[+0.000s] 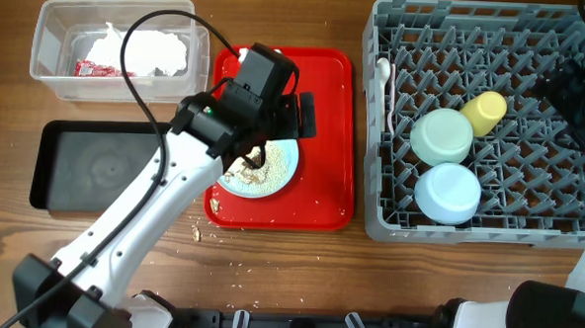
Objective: Sort waste into correct bins and load items into the dishwasher rack
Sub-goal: 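Reach the left gripper to the light-blue plate rim and grasp it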
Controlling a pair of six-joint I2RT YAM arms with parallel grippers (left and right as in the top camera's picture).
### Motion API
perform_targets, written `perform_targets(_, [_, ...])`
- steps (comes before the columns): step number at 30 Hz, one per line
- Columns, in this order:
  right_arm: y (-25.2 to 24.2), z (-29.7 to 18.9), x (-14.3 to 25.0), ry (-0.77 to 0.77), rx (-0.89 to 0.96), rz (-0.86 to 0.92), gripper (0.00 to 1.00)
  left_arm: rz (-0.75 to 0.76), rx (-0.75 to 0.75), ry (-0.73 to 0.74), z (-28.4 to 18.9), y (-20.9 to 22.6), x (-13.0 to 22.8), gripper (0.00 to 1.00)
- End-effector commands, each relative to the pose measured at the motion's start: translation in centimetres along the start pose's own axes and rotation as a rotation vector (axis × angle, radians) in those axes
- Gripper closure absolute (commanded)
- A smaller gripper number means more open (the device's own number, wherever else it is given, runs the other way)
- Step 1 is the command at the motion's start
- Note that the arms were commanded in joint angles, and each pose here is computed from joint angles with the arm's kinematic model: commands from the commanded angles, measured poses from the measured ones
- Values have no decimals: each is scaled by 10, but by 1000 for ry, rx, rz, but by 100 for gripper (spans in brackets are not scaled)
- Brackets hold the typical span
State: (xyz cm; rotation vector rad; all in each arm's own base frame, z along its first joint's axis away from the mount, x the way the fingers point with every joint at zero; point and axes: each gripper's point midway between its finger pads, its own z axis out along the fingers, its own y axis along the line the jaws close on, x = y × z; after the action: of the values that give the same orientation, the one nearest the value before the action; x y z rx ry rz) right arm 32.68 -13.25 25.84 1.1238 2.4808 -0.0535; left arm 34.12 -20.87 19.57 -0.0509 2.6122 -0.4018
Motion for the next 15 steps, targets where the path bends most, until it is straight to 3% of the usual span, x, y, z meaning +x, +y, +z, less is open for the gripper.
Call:
perform_targets(1, [1,1,1,6,-11,-9,0,66,-84,89,33,11,18,5])
perform_targets(3, [1,1,1,6,-11,-9,0,83,-129,127,49,14,29,11])
perform_targets(6, [1,1,1,6,-11,-9,0,127,-252,110,68,27,32,11])
perform_targets(10, [1,1,1,6,-11,-9,0,167,-338,103,90,34,37,18])
perform_targets(15, [1,1,1,6,-11,-9,0,82,-355,107,101,35,43,36])
